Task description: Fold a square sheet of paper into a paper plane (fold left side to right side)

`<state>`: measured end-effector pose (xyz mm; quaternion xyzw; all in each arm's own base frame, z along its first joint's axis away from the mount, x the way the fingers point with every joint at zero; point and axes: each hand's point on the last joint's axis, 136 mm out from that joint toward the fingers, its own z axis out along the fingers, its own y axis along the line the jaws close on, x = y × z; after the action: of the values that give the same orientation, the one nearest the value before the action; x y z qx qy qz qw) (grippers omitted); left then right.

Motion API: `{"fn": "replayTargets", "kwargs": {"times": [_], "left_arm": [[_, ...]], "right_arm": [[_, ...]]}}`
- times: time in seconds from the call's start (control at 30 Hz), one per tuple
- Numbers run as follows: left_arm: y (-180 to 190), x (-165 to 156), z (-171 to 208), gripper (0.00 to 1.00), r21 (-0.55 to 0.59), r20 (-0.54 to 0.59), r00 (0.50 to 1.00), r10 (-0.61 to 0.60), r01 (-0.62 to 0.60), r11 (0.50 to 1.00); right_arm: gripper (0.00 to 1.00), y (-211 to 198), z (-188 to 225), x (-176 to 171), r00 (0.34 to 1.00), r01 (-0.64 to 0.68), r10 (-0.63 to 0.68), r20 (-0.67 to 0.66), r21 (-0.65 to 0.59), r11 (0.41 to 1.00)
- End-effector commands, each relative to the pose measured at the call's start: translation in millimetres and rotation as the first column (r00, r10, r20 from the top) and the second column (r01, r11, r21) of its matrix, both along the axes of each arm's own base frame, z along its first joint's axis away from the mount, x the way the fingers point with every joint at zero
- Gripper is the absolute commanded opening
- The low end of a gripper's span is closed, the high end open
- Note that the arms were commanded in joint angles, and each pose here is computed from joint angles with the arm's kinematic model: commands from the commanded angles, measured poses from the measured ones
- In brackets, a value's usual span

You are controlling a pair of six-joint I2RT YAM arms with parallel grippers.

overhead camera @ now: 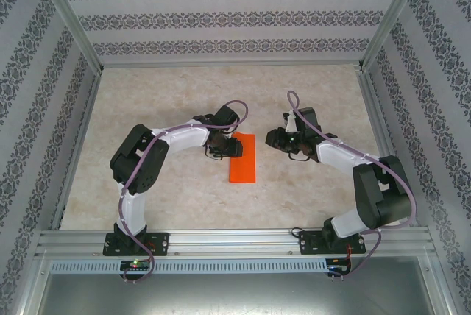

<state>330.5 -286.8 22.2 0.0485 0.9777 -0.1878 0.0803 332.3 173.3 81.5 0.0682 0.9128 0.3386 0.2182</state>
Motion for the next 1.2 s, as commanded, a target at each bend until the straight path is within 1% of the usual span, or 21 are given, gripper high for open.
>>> {"fn": "replayTargets", "kwargs": {"times": [0.0,0.4,0.83,1.17], "left_arm": [[-1.3,-16.3,-34.7,0.48,0.064,-0.053,0.997,-0.050,0.053,0.997],[2.3,-15.0,-35.4,0.43,0.082,-0.049,0.998,-0.029,0.033,0.996],[1.5,-15.5,-35.8,0.43,0.078,-0.052,0.998,-0.034,0.038,0.996],[-2.1,-16.6,-36.4,0.45,0.075,-0.054,0.997,-0.046,0.050,0.996]], "right_arm": [[0.27,-9.6,-4.3,-5.9,1.000,0.007,-0.007,-0.006,-0.030,1.000],[0.27,-9.1,-5.3,-7.2,1.000,0.002,-0.003,-0.009,-0.024,1.000],[0.28,-9.3,-6.5,-8.5,1.000,0.000,0.000,-0.014,-0.022,1.000],[0.28,-9.0,-5.7,-9.0,1.000,-0.001,0.001,-0.012,-0.021,1.000]]}}
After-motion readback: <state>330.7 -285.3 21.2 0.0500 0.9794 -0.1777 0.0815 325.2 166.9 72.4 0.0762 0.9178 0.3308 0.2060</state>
